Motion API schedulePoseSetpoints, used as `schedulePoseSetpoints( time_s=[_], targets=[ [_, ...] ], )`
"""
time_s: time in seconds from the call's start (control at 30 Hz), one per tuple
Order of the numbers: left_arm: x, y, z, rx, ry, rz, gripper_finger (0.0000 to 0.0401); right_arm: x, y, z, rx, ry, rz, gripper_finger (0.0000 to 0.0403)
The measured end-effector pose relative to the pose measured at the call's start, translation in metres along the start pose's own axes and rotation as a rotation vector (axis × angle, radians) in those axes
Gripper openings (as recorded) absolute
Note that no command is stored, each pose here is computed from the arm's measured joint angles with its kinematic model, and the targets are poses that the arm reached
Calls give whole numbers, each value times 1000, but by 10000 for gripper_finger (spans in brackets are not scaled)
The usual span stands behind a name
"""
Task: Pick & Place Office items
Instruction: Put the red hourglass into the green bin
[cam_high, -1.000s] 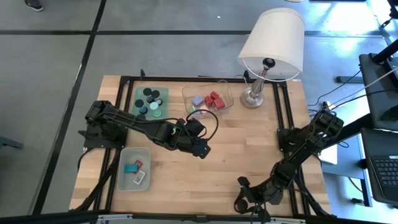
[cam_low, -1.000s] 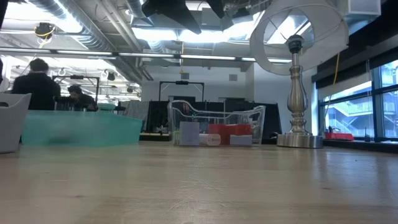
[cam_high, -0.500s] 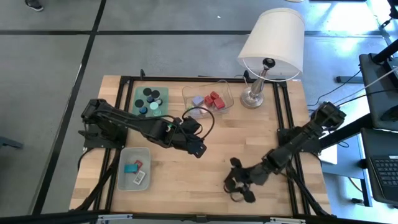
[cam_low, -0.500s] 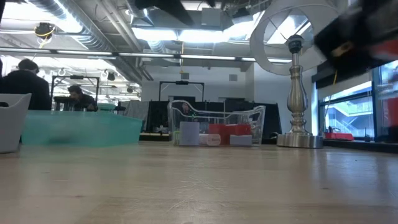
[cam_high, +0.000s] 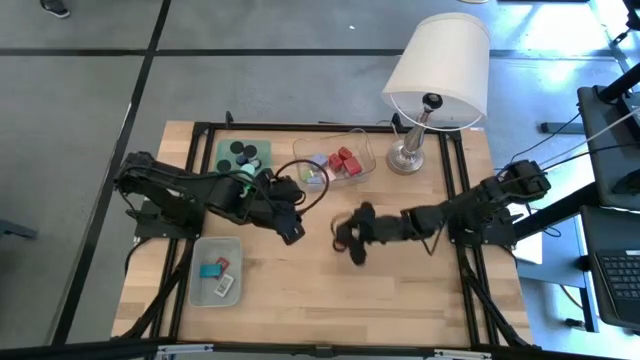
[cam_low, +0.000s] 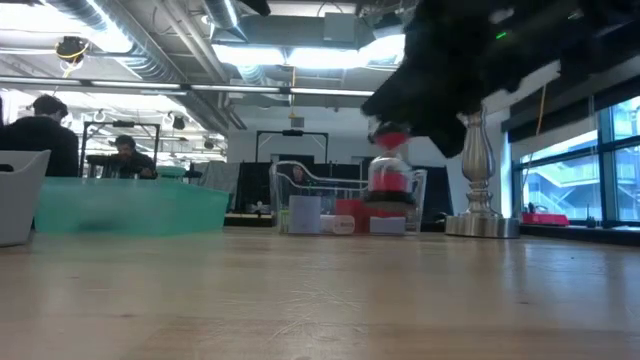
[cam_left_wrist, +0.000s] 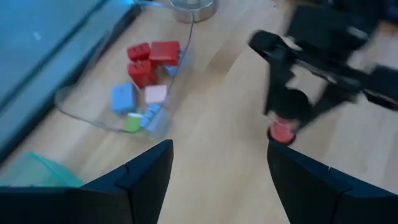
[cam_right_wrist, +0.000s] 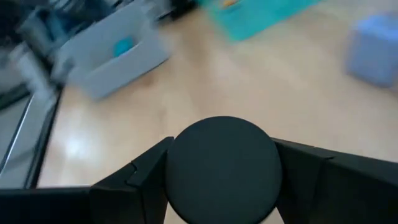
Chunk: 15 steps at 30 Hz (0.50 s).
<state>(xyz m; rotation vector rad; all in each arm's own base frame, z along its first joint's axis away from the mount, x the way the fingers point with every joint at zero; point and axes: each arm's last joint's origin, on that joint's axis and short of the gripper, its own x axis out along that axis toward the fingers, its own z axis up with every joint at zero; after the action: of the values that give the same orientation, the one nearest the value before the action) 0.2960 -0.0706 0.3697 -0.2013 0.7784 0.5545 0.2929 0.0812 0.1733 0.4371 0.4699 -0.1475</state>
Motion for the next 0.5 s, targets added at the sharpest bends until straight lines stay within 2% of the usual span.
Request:
schedulePoseSetpoints(
  time_s=[0.1, 0.23, 0.4, 0.5],
  targets=[
    [0, 1, 1, 83, -24, 33, 257, 5, -18, 13, 103, -49, -73, 210],
    [2, 7, 5, 142, -76, 125, 257, 11, -35, 24, 140, -101, -106, 210],
    [8, 21, 14, 90, -162, 293, 257, 25, -47, 37, 79, -100, -102, 210],
    [11, 32, 20, 50, -172, 336, 257, 37, -54, 52, 39, -82, -101, 210]
  ],
)
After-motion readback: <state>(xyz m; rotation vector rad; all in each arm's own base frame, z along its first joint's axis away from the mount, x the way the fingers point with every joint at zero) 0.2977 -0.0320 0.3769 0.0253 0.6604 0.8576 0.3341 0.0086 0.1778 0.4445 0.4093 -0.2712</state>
